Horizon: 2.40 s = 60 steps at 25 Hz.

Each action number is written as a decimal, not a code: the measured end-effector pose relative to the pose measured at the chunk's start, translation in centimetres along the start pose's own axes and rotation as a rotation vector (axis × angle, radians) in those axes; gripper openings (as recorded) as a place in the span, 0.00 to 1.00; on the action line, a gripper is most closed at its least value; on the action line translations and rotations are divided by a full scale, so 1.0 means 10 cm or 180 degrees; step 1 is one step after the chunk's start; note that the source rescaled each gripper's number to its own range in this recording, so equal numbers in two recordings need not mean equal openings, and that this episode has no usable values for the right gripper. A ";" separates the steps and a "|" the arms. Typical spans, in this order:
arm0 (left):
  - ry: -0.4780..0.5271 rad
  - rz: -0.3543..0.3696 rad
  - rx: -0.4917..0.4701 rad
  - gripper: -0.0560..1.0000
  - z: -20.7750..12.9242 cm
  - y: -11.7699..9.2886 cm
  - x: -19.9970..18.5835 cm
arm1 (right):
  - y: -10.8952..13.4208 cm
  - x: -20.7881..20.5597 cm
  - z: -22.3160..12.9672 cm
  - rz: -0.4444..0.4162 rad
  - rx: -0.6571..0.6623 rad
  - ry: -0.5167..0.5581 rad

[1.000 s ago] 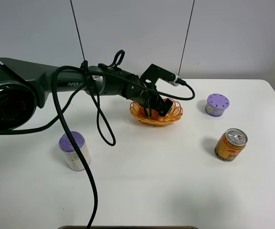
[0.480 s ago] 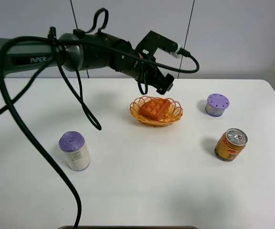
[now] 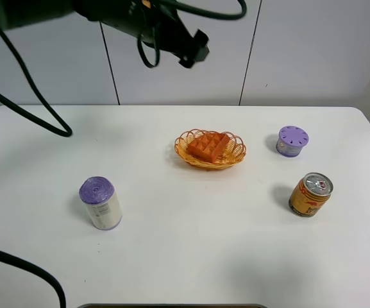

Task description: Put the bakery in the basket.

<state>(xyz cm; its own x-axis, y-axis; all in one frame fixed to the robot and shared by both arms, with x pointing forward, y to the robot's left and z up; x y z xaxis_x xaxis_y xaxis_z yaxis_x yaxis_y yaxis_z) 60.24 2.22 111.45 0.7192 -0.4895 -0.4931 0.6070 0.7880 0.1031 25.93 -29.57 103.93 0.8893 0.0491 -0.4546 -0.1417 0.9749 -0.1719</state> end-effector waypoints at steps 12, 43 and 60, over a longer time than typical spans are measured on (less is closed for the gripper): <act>0.0180 0.0772 -0.0086 0.92 0.18 0.82 -1.24 | 0.00 0.00 0.00 0.0000 0.0000 0.0000; -0.0174 0.1751 -0.0730 0.92 -0.49 0.84 -3.96 | 0.00 0.00 0.00 0.0000 0.0000 0.0000; -0.0485 0.2436 -0.1127 0.92 -1.65 0.54 -4.60 | 0.00 0.00 0.00 0.0000 0.0000 0.0000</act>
<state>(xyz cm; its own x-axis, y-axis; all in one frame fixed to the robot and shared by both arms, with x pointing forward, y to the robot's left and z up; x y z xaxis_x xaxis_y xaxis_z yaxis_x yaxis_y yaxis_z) 24.84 35.18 120.46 0.9408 0.1998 -0.2739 -0.1871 0.9797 0.0719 25.93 -29.57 103.93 0.8893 0.0491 -0.4546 -0.1417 0.9749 -0.1719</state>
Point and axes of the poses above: a point on each arm's last joint axis where the gripper is mounted, x pointing out along that axis toward the gripper, y along the wrist's bending axis when the last joint is at zero, z = x × y, the point moved 3 cm from there along x, pointing out along that axis toward the gripper, and after that the axes turned 11 degrees about -x, right-handed, at the moved point
